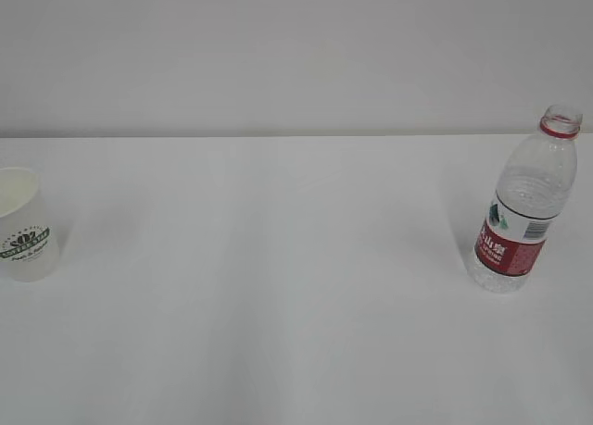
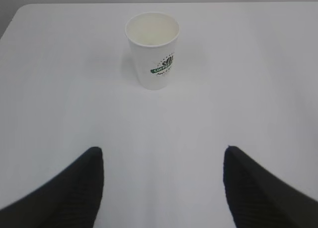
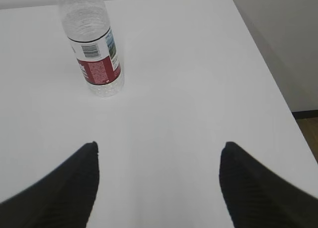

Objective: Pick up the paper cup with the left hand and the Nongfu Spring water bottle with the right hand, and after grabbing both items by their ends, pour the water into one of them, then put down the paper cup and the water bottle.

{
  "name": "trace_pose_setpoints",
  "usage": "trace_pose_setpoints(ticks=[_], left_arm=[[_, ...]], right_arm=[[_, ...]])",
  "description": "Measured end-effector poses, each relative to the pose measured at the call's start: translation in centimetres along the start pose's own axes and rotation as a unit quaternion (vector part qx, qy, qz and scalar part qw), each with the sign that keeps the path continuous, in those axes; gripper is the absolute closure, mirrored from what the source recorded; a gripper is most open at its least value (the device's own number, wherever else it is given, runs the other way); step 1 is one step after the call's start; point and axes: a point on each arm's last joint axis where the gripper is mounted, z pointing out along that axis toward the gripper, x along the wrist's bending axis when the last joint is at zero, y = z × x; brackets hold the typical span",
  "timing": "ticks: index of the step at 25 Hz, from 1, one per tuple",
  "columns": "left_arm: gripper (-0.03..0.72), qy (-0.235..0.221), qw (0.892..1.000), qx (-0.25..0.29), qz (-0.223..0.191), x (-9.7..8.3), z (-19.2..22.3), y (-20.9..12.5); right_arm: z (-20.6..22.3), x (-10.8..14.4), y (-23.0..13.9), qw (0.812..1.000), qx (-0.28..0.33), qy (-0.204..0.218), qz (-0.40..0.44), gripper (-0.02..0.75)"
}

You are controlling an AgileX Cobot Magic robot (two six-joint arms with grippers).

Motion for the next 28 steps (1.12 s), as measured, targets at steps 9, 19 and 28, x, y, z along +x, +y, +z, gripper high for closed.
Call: trace_pose_setpoints(ticks=[9,19,28], left_arm=[[0.152,0.0,1.0,0.0,0.0,0.0,0.0,0.0],[0.164,0.0,1.0,0.0,0.0,0.0,0.0,0.0],[0.165,0.0,1.0,0.0,0.0,0.0,0.0,0.0]], right_arm=[[0.0,0.0,0.0,1.0,0.0,0.0,0.0,0.167],[0.0,0.0,0.0,1.0,0.0,0.0,0.0,0.167],[0.0,0.0,0.0,1.0,0.0,0.0,0.0,0.167]])
